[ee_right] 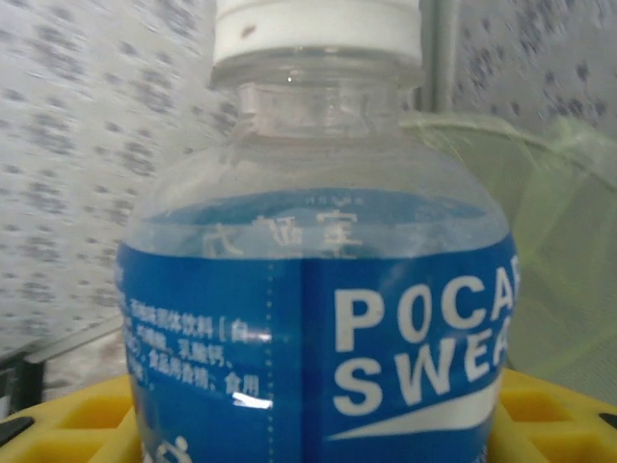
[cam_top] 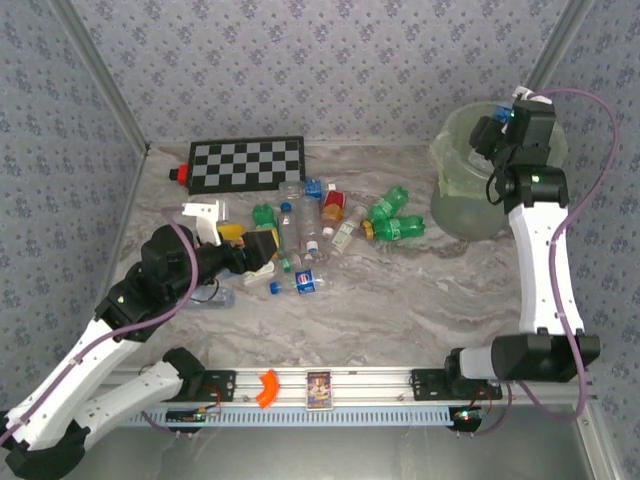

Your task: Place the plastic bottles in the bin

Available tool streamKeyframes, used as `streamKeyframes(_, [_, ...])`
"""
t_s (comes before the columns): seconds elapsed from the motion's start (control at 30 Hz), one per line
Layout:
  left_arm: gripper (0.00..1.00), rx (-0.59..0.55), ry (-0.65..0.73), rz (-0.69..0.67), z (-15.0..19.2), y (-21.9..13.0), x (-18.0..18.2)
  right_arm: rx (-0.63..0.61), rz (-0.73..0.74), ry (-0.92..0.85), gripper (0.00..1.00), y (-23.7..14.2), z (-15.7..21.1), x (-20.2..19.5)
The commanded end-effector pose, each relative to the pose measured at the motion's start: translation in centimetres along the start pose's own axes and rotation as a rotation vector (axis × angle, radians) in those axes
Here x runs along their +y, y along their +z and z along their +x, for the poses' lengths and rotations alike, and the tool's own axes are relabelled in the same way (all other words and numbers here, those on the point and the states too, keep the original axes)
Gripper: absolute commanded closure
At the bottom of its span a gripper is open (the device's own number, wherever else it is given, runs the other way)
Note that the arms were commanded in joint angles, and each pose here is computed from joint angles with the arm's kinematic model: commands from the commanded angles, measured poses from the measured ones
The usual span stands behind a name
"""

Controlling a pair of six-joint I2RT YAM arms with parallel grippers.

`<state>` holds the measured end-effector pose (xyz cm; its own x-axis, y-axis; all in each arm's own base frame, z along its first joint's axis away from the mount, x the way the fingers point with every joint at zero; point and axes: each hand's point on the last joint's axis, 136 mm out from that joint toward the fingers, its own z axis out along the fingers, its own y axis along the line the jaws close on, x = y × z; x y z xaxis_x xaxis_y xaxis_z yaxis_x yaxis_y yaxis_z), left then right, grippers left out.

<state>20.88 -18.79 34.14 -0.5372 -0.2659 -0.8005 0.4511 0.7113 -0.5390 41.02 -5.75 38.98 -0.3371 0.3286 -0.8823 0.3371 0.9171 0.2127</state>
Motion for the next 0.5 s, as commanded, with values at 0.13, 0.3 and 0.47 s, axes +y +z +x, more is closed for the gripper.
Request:
streamKeyframes(0.13, [0.0, -0.013, 0.009, 0.085, 0.1, -0.6, -1.4, 0.118, 0.044, 0.057, 0.4, 4.2, 0.3, -1.7])
streamKeyframes(0.3, [0.0, -0.011, 0.022, 0.083, 0.5, -1.3, -1.1, 0.181, 0.122, 0.06, 0.4, 7.1, 1.3, -3.0])
streamKeyframes(0.47, [0.0, -0.016, 0.045, 0.059, 0.8, -1.8, -0.4, 0.222, 0.156, 0.023, 0.39, 8.9, 2.2, -2.9])
